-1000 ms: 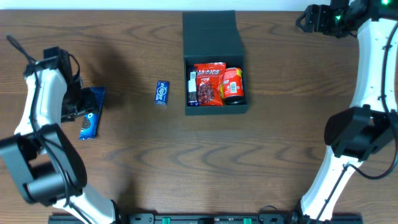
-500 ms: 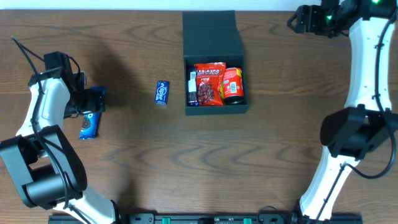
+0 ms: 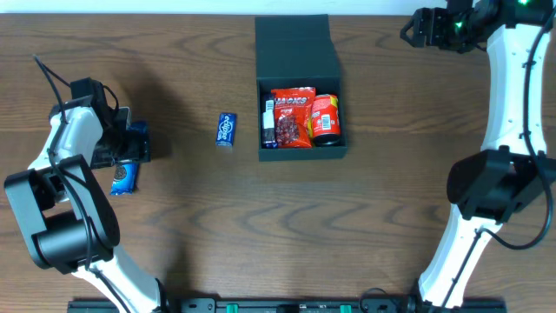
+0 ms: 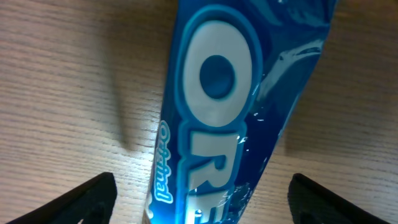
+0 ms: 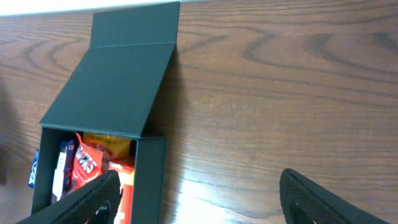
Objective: Pack container
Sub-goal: 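Grasp the blue Oreo pack with the left gripper, then lift the Oreo pack and carry it over the black box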
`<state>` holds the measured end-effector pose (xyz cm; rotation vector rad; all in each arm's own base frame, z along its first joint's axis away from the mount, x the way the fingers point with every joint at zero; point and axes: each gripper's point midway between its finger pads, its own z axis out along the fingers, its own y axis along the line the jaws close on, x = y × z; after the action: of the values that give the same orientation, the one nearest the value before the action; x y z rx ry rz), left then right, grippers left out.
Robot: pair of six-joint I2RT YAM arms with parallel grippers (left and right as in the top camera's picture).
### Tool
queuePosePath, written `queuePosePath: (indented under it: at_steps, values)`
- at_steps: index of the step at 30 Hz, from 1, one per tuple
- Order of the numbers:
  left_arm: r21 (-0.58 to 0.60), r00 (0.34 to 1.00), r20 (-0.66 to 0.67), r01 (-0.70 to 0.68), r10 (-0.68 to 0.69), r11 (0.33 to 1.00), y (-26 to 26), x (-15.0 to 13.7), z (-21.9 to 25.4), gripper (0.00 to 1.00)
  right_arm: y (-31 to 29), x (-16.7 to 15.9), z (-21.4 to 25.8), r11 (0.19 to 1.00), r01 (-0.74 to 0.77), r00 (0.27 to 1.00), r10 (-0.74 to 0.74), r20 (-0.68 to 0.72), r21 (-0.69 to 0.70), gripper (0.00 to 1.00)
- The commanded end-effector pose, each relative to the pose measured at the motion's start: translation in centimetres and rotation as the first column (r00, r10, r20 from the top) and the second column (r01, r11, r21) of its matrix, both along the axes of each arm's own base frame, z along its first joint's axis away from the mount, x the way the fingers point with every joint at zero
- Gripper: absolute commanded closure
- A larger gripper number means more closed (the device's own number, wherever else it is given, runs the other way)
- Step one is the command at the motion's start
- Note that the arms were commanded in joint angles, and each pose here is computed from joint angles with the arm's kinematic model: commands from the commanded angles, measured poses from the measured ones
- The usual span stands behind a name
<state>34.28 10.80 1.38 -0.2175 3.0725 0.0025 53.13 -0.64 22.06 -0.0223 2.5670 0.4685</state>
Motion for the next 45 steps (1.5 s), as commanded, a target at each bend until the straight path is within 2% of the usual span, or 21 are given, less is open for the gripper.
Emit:
queuePosePath:
  at_steps: [1,4,9,19,30,34,40,42,45]
  values:
    - [-0.024,0.999,-0.039,0.007,-0.008,1.000,-0.2,-0.5,-1.5,0.13,0.4,-0.1,0.6,1.000,0.001,1.000,-0.001,0.005,0.012,0.19]
    - [-0.024,0.999,-0.038,0.007,-0.008,1.000,-0.2,-0.5,-1.5,0.18,0.4,-0.1,0.6,1.000,0.002,1.000,-0.002,0.005,0.012,0.18]
    - [-0.023,0.999,-0.035,0.007,-0.008,1.000,-0.2,-0.4,-1.5,0.34,0.4,-0.1,0.6,1.000,0.002,1.000,-0.002,0.006,0.012,0.18]
    - [-0.020,1.000,-0.027,0.007,-0.007,1.000,-0.1,-0.2,-1.5,0.53,0.4,-0.1,0.6,1.000,0.002,1.000,-0.002,0.005,0.012,0.19]
    - [-0.021,0.999,-0.027,-0.035,0.035,0.999,-0.1,-0.2,-1.5,0.58,0.4,-0.1,0.6,1.000,0.002,1.000,-0.002,0.006,0.012,0.19]
    - [-0.020,0.999,-0.024,-0.038,0.038,0.999,-0.2,0.1,-1.0,0.63,0.4,-0.1,0.6,1.000,0.001,1.000,-0.001,0.006,0.012,0.19]
    - [-0.007,1.000,0.029,-0.006,0.006,1.000,-0.5,3.1,2.9,0.72,0.3,0.2,0.7,1.000,0.003,1.000,-0.003,0.021,0.010,0.21]
    - [0.000,0.996,0.087,0.031,-0.030,1.000,-1.5,5.3,5.6,0.83,0.1,0.4,0.8,1.000,0.009,1.000,-0.009,0.028,0.010,0.21]
    - [-0.042,0.969,0.206,0.146,-0.135,0.988,-4.7,8.8,9.0,0.93,-0.6,0.5,0.9,0.999,0.034,0.999,-0.034,0.030,0.014,0.21]
